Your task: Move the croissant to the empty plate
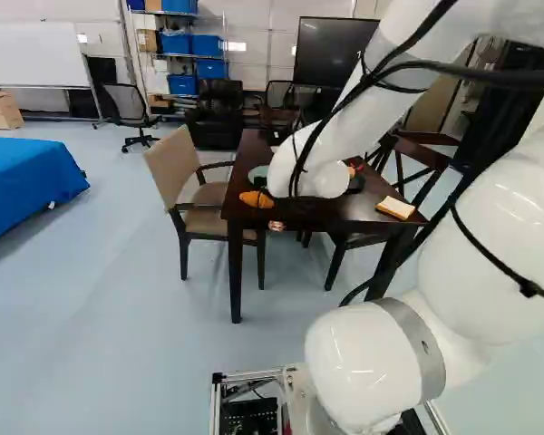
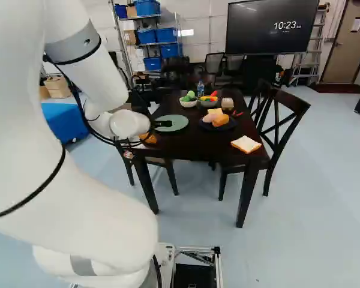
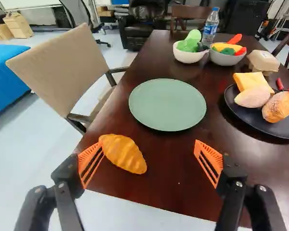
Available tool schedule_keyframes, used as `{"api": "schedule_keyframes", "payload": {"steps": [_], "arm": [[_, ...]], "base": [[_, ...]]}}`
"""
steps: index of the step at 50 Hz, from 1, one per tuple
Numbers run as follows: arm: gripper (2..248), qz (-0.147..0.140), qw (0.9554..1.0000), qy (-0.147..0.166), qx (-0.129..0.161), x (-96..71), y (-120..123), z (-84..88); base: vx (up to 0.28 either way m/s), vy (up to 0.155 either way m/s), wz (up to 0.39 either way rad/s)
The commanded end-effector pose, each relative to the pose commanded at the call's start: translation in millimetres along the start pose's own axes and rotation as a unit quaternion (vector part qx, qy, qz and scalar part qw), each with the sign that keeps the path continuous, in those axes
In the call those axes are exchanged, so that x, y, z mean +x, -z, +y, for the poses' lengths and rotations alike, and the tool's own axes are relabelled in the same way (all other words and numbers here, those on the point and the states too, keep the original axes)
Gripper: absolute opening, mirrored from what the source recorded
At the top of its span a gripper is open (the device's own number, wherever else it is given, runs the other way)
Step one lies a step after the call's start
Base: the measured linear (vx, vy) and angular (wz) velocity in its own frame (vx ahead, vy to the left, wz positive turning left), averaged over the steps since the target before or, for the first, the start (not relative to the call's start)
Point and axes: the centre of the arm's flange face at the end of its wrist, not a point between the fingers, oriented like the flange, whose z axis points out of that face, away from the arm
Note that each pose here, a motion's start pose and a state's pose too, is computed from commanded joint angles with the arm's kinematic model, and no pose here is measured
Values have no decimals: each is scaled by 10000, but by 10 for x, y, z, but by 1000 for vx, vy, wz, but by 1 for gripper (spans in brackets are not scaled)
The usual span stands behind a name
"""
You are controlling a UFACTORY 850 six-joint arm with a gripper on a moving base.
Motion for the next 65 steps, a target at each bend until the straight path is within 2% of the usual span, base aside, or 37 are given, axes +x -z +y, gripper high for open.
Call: {"api": "schedule_keyframes", "payload": {"steps": [16, 31, 46, 60, 65], "arm": [[247, -318, 9995, 41, 80, 215, -164, -96], [247, -593, 9961, 630, 176, 394, -271, -202], [247, -831, 9875, 1304, 318, 575, -365, -317], [247, -1081, 9750, 1880, 478, 759, -485, -409], [247, -1181, 9747, 1824, 517, 825, -526, -441]], "base": [[0, 0, 0], [0, 0, 0], [0, 0, 0], [0, 0, 0], [0, 0, 0]]}}
